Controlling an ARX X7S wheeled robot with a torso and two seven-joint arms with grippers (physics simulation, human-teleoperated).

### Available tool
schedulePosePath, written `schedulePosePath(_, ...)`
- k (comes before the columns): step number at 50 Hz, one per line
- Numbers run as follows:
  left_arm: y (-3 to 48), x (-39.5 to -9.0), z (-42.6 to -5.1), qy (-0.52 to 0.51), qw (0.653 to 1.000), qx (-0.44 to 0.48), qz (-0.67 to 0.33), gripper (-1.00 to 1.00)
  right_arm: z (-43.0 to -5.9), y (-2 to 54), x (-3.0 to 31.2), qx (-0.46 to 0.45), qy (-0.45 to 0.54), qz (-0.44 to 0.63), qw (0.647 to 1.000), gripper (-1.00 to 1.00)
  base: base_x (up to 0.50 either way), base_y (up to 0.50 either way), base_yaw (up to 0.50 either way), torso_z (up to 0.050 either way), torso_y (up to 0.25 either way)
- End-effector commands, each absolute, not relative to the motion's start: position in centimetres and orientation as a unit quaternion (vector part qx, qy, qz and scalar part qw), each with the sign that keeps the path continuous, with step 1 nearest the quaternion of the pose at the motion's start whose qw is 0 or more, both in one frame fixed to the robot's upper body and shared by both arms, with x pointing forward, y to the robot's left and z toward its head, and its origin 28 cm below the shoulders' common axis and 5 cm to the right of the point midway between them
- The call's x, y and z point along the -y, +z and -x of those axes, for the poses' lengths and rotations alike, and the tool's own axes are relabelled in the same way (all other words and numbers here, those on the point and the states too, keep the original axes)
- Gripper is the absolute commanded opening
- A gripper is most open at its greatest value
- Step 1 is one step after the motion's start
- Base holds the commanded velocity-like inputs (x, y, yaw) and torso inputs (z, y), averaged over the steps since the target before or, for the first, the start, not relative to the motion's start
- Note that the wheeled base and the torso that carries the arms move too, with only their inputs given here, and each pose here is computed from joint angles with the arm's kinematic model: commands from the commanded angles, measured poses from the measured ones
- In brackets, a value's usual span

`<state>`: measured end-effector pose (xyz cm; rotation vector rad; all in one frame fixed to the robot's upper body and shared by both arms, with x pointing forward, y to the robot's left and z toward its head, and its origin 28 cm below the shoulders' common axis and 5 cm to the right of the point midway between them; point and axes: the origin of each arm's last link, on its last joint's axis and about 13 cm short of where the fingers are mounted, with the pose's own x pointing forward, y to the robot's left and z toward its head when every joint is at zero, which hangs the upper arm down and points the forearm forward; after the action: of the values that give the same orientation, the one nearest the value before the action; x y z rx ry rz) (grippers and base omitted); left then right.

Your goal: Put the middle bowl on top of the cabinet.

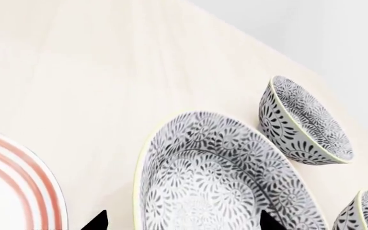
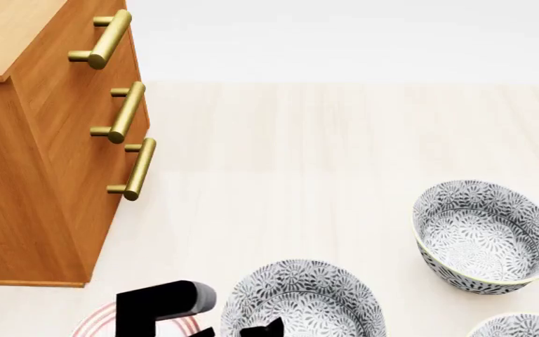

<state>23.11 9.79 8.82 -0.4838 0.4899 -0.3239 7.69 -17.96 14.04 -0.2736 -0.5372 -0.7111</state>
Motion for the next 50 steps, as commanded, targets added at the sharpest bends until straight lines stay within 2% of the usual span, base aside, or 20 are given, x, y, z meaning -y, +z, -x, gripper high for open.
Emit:
schedulePosePath(1, 8.3, -9.8, -23.4, -0.160, 0.926, -0.247, 0.236, 1.00, -7.6, 14.1, 17.9, 0.261, -0.342, 0.133, 0.893, 1.00, 0.00, 0.00, 0.00, 0.000, 0.000)
schedulePosePath(47, 6.8, -9.6, -24.0, -0.174, 0.917, -0.263, 0.243, 1.00, -7.7, 14.2, 17.8, 0.262, -0.341, 0.138, 0.892, 1.00, 0.00, 0.00, 0.00, 0.000, 0.000)
schedulePosePath(48, 6.8, -9.7, -24.1, -0.173, 0.918, -0.260, 0.245, -1.00, -7.7, 14.2, 17.8, 0.262, -0.342, 0.138, 0.892, 1.00, 0.00, 0.00, 0.00, 0.000, 0.000)
schedulePosePath(50, 6.9, -9.7, -24.0, -0.172, 0.920, -0.257, 0.241, -1.00, -7.7, 14.1, 17.9, 0.262, -0.342, 0.138, 0.892, 1.00, 0.00, 0.00, 0.00, 0.000, 0.000)
